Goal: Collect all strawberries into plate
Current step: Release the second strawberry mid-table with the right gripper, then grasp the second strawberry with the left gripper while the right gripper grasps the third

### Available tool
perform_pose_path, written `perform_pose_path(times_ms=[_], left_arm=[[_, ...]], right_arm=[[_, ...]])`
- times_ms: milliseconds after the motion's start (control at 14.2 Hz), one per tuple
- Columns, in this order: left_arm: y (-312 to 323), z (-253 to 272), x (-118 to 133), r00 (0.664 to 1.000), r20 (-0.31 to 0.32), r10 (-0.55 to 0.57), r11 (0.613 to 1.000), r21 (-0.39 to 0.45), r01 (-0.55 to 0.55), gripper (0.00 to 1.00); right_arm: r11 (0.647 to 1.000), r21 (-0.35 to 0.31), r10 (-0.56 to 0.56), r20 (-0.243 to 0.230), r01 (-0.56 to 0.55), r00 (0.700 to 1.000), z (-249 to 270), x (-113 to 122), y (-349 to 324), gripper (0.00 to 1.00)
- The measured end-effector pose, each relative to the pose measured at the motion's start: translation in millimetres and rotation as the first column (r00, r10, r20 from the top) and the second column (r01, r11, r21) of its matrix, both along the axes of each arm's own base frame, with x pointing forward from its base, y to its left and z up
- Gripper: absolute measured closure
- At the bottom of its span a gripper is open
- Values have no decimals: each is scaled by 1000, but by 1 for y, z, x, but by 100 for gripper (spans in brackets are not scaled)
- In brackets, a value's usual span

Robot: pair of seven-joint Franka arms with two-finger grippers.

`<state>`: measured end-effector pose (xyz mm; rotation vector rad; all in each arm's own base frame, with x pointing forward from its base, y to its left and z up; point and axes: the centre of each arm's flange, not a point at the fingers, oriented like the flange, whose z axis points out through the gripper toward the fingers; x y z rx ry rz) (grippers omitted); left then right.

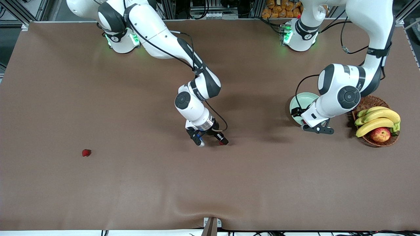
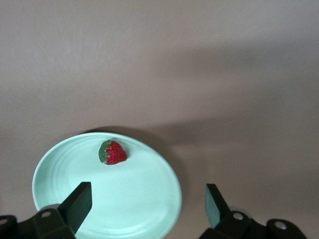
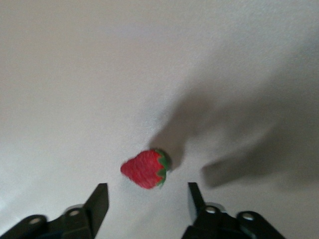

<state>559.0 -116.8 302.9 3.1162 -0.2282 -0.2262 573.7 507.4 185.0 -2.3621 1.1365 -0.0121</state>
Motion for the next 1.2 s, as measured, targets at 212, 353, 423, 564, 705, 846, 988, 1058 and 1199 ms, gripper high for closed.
perform_pose_path(times_ms=[212, 353, 423, 564, 705, 846, 988, 1058, 1199], left_arm=[[-33, 42, 21, 998, 68, 3, 1000, -21, -1, 0], [-56, 49, 30, 996, 89, 1, 999, -34, 2, 0], [-69, 50, 35, 995, 95, 8, 999, -39, -4, 0], [-105, 49, 44, 994, 111, 18, 999, -51, -12, 0], [-141, 43, 53, 992, 128, 10, 998, -66, -1, 0], [-163, 31, 67, 986, 164, 23, 996, -91, -9, 0], [-176, 16, 78, 979, 201, 39, 993, -116, -16, 0], [-182, 8, 82, 975, 218, 49, 991, -128, -21, 0], [-196, -7, 85, 966, 252, 60, 988, -152, -22, 0]], right_arm=[[1000, -16, -8, 37, 9, 999, 7, 11, -9, 0], [999, -31, -26, 62, 28, 998, 20, 28, -26, 0], [998, -52, -22, 62, 25, 998, 28, 38, -38, 0], [992, -122, 28, 23, -25, 999, 48, 61, -73, 0], [977, -198, 70, -47, -78, 996, 69, 83, -121, 0], [949, -269, 133, -129, -163, 983, 85, 101, -179, 0], [913, -314, 201, -206, -259, 958, 96, 113, -238, 0], [897, -325, 230, -239, -301, 943, 99, 118, -270, 0], [869, -325, 285, -289, -374, 914, 105, 128, -341, 0]])
